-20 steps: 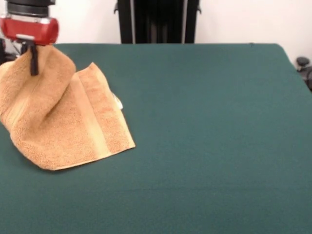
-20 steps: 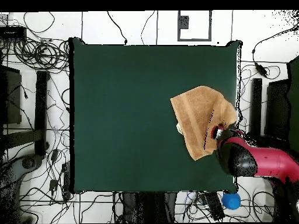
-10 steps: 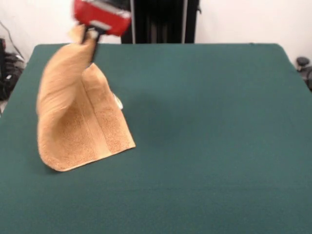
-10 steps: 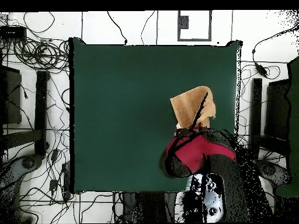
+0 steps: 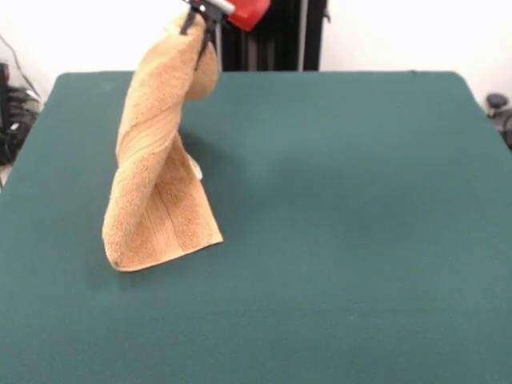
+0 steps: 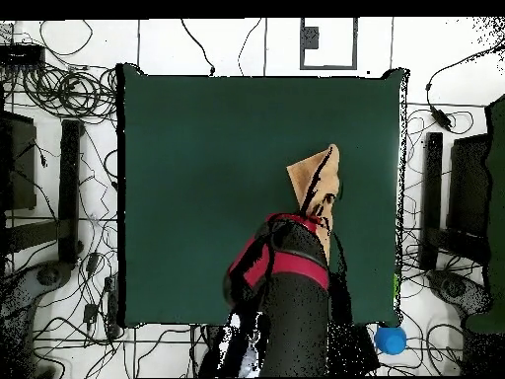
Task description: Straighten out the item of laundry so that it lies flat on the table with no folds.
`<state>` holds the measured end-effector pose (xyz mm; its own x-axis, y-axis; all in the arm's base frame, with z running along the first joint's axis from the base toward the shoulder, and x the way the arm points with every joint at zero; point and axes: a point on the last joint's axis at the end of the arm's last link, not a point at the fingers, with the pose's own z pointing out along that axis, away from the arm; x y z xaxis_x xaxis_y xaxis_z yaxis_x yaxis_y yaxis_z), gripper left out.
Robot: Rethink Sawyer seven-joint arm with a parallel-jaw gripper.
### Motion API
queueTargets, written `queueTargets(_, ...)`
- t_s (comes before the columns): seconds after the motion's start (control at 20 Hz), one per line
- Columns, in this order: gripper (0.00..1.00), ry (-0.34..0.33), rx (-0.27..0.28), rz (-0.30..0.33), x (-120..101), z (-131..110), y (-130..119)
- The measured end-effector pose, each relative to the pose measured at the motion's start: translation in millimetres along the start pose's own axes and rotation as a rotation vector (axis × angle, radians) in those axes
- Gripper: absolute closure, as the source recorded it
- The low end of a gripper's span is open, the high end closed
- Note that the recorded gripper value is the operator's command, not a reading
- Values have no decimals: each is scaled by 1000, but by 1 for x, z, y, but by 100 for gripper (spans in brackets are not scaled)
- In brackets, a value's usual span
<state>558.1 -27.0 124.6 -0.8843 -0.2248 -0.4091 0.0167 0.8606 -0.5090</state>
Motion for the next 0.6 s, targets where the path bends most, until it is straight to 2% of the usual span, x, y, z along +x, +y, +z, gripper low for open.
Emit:
queueTargets(0.25,100,17,86,25,6,-2,-37)
queueTargets(0.5,100,34,135,34,13,1,-62)
queueTargets(0.6,100,49,137,70,16,7,-71)
